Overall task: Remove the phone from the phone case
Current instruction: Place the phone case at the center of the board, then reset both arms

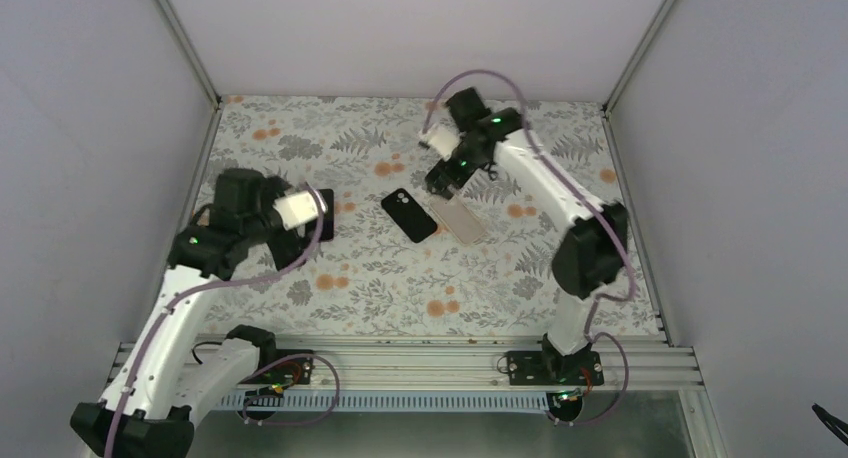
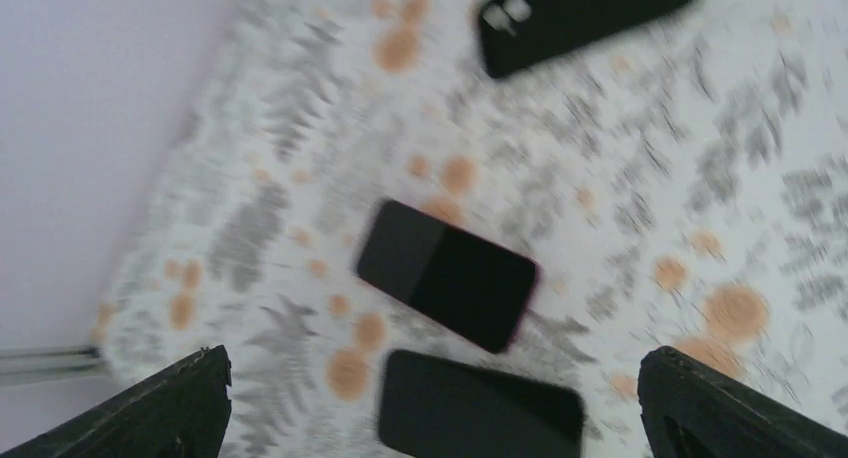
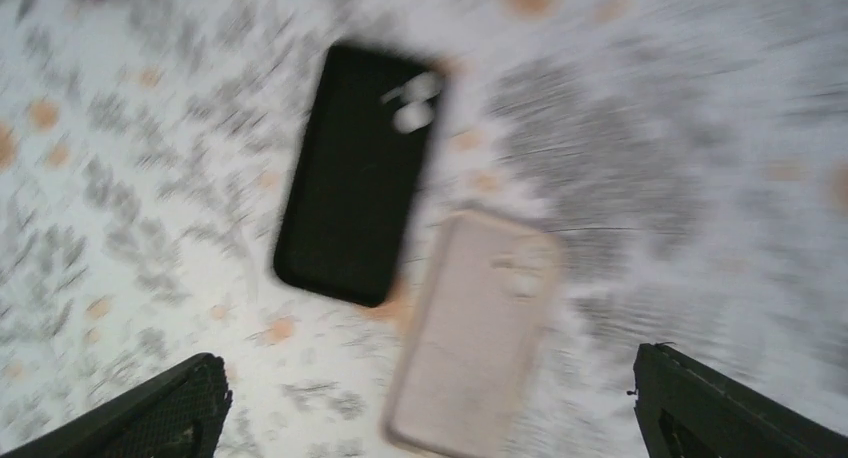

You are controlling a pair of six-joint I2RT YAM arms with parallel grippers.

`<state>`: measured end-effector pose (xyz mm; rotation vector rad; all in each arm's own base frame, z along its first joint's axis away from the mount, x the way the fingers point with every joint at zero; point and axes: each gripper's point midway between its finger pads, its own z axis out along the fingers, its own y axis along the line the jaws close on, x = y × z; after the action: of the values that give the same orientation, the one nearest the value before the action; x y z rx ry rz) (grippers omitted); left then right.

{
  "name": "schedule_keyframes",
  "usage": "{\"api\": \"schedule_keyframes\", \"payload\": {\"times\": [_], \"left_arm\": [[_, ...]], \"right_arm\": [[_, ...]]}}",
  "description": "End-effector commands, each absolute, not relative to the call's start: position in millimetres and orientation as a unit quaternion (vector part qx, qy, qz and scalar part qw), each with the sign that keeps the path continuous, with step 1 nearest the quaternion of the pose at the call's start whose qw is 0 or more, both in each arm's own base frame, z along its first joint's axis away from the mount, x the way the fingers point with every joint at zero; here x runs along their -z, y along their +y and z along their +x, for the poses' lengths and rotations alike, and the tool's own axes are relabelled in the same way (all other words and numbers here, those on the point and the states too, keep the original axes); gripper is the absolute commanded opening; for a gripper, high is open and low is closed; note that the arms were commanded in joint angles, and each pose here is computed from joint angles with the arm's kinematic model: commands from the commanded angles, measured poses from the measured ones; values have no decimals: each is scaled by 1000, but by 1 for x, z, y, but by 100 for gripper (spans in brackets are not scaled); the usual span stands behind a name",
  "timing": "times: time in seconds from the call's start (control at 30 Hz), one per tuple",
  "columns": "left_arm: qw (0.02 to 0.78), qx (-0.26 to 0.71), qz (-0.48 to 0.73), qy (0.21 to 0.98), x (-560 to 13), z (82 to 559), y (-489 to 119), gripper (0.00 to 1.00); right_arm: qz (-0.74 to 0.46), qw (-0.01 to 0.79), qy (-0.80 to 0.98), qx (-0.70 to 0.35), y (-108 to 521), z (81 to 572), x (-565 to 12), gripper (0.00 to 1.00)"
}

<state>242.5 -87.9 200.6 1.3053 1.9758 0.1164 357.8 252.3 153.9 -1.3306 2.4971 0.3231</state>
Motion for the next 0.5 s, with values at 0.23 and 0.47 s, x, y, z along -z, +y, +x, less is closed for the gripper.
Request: {"api": "schedule_keyframes", "payload": {"times": [0.23, 0.47], "left_arm": [[508, -64, 187, 838, -322, 339, 23, 100], [513, -32, 16, 858, -296, 355, 140, 100]], "right_arm": [[-143, 495, 856, 43, 28, 434, -338, 100], [-88, 530, 838, 96, -18, 410, -297, 100]]}}
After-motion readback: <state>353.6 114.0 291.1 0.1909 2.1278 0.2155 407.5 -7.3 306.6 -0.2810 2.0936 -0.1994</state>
